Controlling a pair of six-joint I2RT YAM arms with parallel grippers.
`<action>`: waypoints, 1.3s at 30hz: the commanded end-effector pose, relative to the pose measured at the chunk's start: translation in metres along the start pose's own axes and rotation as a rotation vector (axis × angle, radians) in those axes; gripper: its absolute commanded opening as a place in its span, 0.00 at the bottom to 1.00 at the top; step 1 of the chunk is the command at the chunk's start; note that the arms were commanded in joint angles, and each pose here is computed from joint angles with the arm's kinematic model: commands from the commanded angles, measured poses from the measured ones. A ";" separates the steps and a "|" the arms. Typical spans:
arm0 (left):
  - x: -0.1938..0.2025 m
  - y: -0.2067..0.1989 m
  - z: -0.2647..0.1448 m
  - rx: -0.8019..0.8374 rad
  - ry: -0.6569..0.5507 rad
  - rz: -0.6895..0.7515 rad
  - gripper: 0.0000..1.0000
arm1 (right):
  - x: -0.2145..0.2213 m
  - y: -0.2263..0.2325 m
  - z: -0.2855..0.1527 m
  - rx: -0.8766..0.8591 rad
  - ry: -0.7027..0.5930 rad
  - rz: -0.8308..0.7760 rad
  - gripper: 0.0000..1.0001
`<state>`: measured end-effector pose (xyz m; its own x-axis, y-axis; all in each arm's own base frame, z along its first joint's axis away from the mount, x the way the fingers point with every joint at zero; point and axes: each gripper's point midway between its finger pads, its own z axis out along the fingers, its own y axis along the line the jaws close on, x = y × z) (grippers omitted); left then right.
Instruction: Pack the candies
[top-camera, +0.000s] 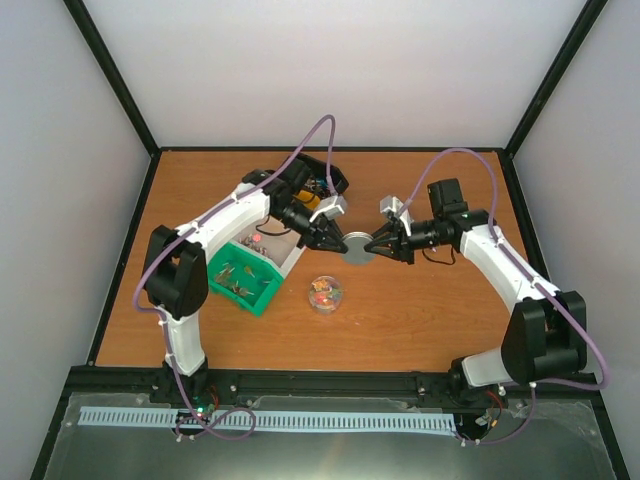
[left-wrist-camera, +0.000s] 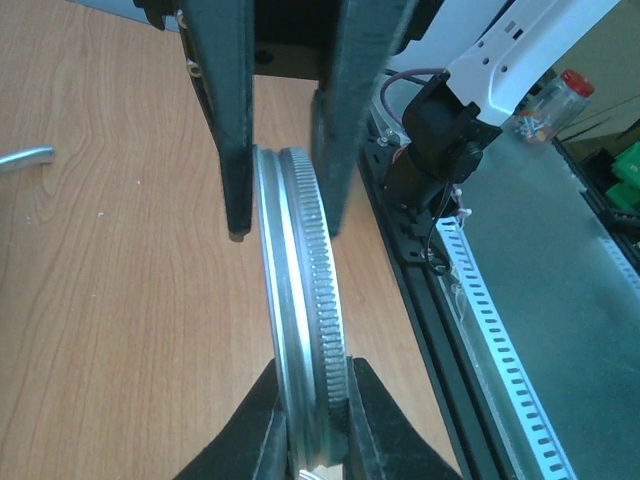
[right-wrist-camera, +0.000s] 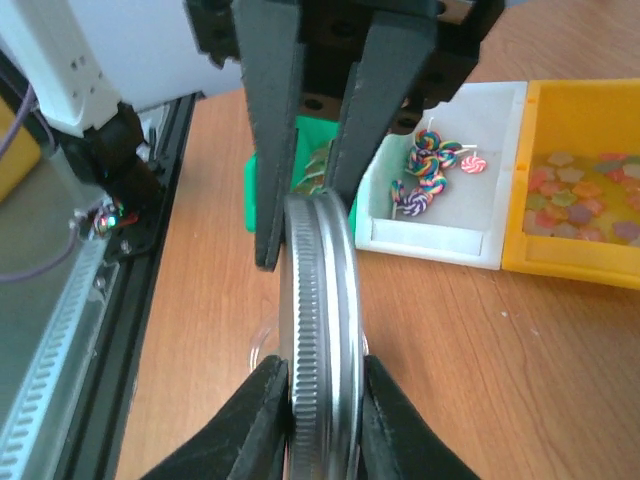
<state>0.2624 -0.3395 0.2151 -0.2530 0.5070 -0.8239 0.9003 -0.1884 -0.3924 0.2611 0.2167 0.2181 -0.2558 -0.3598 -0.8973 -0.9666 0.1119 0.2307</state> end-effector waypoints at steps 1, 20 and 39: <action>-0.010 0.001 -0.015 0.012 -0.059 -0.022 0.09 | -0.004 -0.001 0.007 -0.048 -0.046 0.125 0.14; 0.001 0.022 -0.055 -0.727 0.209 0.353 1.00 | -0.011 -0.062 0.033 -0.075 -0.211 0.709 0.03; 0.024 0.039 -0.026 -0.804 0.400 0.550 1.00 | -0.008 -0.024 0.065 -0.206 -0.121 0.705 0.03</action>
<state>0.2943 -0.3145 0.1869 0.2221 0.7757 -0.5908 0.8960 0.0766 0.4374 0.2929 0.2737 0.1883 -0.8329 -0.1450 -0.5341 -0.5515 0.1359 0.8230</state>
